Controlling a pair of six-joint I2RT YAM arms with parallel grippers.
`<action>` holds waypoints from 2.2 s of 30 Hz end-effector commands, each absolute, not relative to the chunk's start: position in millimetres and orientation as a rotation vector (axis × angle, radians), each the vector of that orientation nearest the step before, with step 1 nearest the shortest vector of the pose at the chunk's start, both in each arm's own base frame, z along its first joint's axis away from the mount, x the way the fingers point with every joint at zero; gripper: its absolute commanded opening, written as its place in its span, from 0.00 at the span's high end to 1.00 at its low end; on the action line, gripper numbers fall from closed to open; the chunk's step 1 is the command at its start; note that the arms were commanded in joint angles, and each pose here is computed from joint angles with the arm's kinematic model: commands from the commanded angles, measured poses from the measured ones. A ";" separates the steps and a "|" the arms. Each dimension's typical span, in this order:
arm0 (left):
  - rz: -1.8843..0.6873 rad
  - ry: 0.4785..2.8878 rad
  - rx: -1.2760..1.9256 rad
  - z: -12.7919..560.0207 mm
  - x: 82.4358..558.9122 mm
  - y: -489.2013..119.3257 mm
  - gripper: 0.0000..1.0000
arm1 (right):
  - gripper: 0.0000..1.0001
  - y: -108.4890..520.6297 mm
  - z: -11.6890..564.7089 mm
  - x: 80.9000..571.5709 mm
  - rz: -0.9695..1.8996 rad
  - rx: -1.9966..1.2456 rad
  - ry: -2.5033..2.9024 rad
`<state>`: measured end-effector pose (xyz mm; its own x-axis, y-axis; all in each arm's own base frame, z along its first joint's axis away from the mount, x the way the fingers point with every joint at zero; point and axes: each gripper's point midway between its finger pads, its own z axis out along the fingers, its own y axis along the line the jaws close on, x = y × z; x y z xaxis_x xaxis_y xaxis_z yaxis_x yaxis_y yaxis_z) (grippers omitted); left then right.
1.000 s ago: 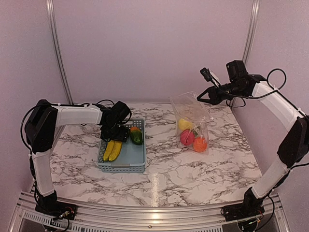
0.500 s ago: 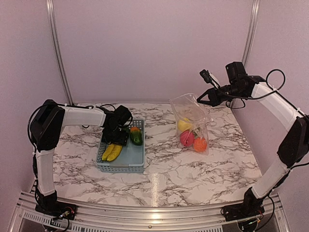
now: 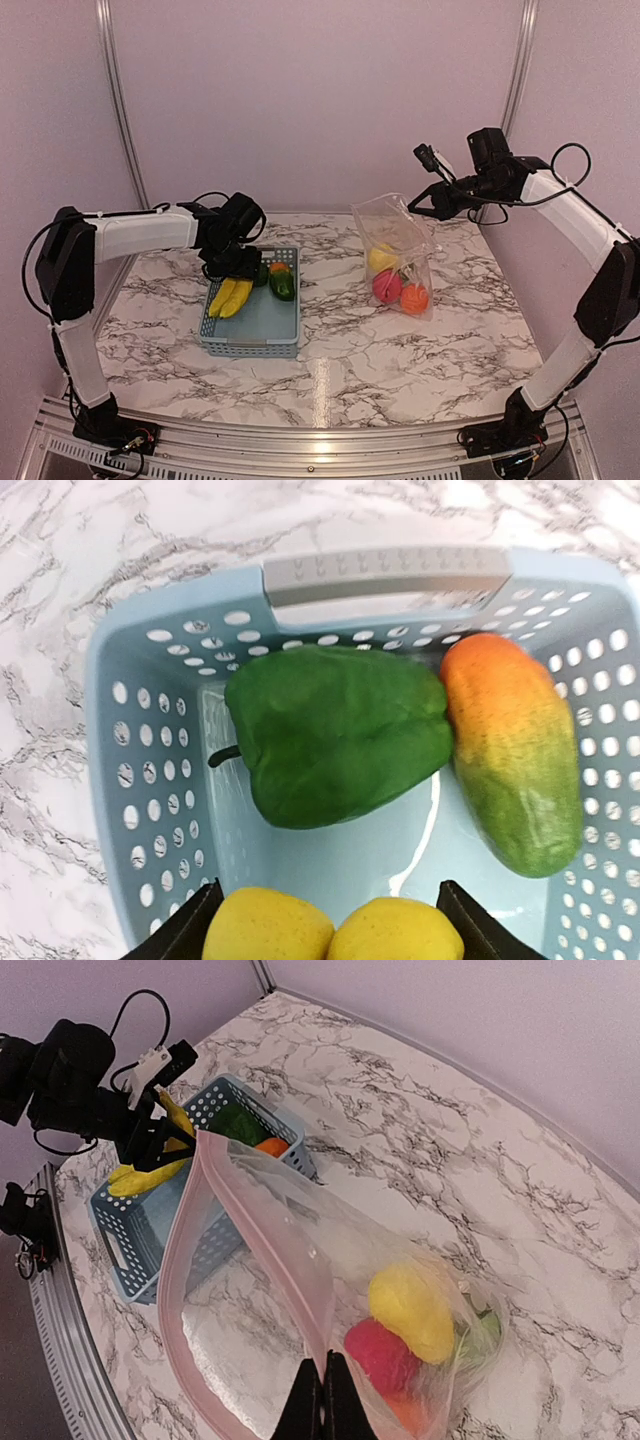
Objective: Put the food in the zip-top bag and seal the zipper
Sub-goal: Pick up the fake fruit from the bin, then place the fake fruit in the zipper food storage bag.
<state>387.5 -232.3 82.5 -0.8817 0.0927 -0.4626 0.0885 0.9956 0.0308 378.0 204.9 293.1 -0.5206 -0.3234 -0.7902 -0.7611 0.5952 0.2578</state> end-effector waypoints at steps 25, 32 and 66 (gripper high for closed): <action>-0.814 1.452 0.582 440.3 292.5 -439.6 0.35 | 1.00 229.5 333.6 353.8 0.839 -0.973 2.046; -0.925 1.221 0.556 469.3 265.7 -467.4 0.34 | 1.00 234.7 340.8 344.6 0.911 -0.988 2.021; -0.798 1.122 0.371 395.4 313.0 -523.4 0.05 | 1.00 244.3 355.8 323.5 1.065 -1.018 1.958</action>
<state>315.4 -527.5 385.9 0.1999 -0.3529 -0.9141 0.7346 0.6713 -0.0985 328.3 241.0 338.9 -0.4975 -0.3235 -0.8049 -0.8483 0.3755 0.3734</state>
